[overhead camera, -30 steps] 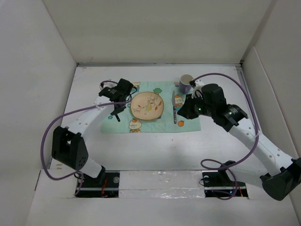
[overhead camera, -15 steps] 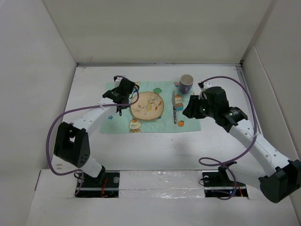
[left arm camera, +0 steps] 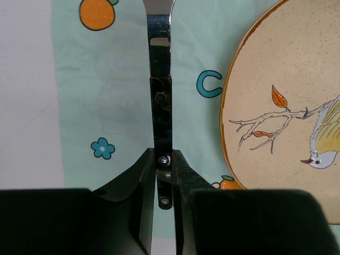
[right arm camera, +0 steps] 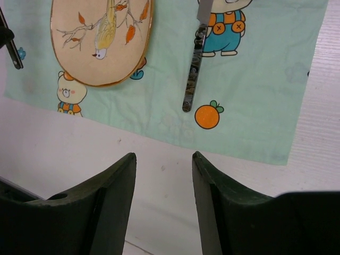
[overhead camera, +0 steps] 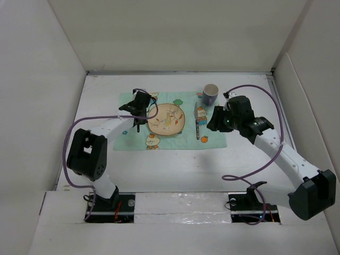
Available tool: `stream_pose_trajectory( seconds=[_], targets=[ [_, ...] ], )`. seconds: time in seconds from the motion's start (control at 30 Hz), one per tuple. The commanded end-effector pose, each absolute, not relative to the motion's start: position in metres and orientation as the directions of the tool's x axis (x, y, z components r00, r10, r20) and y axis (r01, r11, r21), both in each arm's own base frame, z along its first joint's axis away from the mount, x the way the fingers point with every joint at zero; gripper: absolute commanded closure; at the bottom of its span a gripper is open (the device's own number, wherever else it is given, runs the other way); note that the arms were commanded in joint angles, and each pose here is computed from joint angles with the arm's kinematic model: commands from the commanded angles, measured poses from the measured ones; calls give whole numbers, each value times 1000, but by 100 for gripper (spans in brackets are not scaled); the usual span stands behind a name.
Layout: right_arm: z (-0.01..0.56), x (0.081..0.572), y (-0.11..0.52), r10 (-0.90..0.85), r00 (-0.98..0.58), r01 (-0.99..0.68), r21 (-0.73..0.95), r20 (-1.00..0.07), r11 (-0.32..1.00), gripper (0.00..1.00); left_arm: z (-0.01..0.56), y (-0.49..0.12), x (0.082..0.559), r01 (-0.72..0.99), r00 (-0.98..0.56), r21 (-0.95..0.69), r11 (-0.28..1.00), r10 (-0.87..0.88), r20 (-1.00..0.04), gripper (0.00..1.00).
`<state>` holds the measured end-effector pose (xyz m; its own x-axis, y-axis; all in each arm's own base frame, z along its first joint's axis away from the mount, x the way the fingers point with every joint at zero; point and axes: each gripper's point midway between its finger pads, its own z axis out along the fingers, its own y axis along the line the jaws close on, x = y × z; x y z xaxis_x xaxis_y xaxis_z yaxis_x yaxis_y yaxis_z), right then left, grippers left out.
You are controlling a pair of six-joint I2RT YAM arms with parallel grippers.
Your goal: Set the dinner table for one person
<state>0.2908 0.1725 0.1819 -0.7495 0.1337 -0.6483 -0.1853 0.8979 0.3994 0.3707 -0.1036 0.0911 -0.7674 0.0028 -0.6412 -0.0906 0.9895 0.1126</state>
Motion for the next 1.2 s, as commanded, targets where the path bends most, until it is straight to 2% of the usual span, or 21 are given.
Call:
stream_pose_trajectory(
  seconds=[0.0,0.13,0.5,1.0,1.07,1.1,1.17],
  targets=[
    [206,304,169,172,-694,-182,402,-699,897,48,76,-108,375,-57,-775,123,991,34,-631,100],
    [201,305,166,169,-704,-169,394,-690,903,48,62,-103,372,-77,-808,156,985,30,-588,100],
    [190,303,160,168,-718,-157,391,-676,907,48,41,-96,357,-69,-831,184,980,46,-555,100],
    [187,307,147,167,-720,-145,382,-674,913,48,30,-92,364,-78,-838,230,970,62,-543,100],
    [188,307,148,165,-719,-149,381,-676,913,48,31,-89,365,-97,-835,239,966,52,-548,96],
    [188,307,148,164,-721,-151,383,-674,911,48,33,-88,367,-102,-832,245,964,52,-552,89],
    [190,308,145,168,-717,-147,383,-676,912,48,39,-88,369,-114,-825,243,963,45,-564,82]
  ],
)
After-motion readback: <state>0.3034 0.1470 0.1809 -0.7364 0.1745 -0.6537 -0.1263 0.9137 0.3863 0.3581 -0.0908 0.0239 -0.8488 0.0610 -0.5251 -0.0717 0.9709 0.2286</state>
